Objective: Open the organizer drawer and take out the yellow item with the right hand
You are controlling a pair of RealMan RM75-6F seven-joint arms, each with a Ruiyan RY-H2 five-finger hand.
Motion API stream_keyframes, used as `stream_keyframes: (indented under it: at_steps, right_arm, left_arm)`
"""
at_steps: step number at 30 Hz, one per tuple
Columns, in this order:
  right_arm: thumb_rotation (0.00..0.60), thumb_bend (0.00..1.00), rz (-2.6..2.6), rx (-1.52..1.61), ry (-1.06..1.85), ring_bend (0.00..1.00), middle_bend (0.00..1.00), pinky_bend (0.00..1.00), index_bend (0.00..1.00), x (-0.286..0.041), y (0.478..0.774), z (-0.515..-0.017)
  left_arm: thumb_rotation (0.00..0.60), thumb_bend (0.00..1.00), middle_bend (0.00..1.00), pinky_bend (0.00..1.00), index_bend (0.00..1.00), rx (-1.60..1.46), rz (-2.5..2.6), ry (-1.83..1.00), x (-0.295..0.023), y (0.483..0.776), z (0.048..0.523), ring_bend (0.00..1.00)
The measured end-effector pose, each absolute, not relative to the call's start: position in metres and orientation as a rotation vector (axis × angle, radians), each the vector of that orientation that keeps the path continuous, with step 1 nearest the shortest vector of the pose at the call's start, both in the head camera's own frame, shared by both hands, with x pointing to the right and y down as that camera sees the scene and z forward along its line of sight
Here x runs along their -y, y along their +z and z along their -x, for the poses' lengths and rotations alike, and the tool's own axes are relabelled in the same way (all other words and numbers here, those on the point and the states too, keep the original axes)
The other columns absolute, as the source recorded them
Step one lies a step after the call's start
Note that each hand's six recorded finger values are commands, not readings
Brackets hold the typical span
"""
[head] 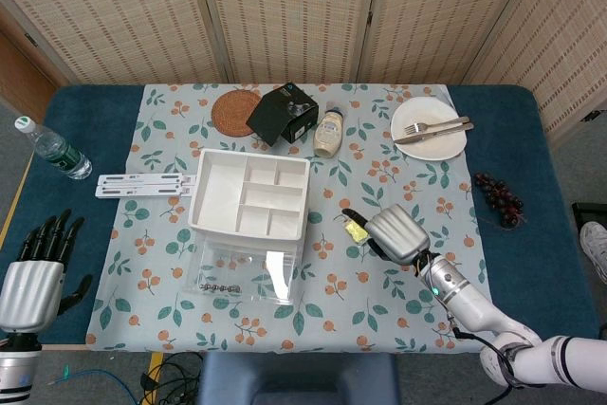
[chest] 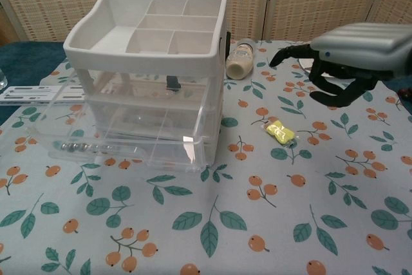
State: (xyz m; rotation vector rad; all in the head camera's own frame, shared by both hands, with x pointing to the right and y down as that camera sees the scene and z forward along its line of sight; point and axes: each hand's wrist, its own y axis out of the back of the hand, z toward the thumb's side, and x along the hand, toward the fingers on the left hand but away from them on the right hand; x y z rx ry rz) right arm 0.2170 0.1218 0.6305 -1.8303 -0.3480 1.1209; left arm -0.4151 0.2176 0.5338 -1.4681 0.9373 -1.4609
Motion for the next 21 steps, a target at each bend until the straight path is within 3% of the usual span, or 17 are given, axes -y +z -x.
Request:
stream_keyframes:
  at_steps: [4, 10, 13, 17, 21]
  right_arm:
    - [0.6, 0.51, 1.754, 0.433, 1.168, 0.58, 0.52, 0.7, 0.1, -0.124, 0.607, -0.246]
    - [0.6, 0.51, 1.632, 0.557, 1.234, 0.39, 0.42, 0.56, 0.1, -0.132, 0.577, -0.289]
    - [0.6, 0.48, 1.572, 0.619, 1.271, 0.34, 0.39, 0.52, 0.1, -0.143, 0.565, -0.313]
    - [0.6, 0.33, 1.52, 0.712, 1.326, 0.32, 0.38, 0.48, 0.1, -0.164, 0.552, -0.347]
    - [0.6, 0.3, 1.488, 0.796, 1.381, 0.32, 0.38, 0.48, 0.1, -0.187, 0.543, -0.38]
  left_arm:
    - [0.6, 0.29, 0.0, 0.13, 0.0, -0.937, 1.47, -1.468, -0.215, 0.537, 0.417, 0.04]
    - [0.6, 0.29, 0.0, 0.13, 0.0, -0.929, 1.487, -1.461, -0.214, 0.544, 0.414, 0.04]
    - [0.6, 0.29, 0.0, 0.13, 0.0, -0.923, 1.492, -1.458, -0.214, 0.546, 0.412, 0.04]
    - [0.6, 0.29, 0.0, 0.13, 0.0, -0.911, 1.492, -1.463, -0.215, 0.549, 0.411, 0.04]
    - [0.6, 0.29, 0.0, 0.13, 0.0, -0.911, 1.495, -1.482, -0.217, 0.553, 0.413, 0.04]
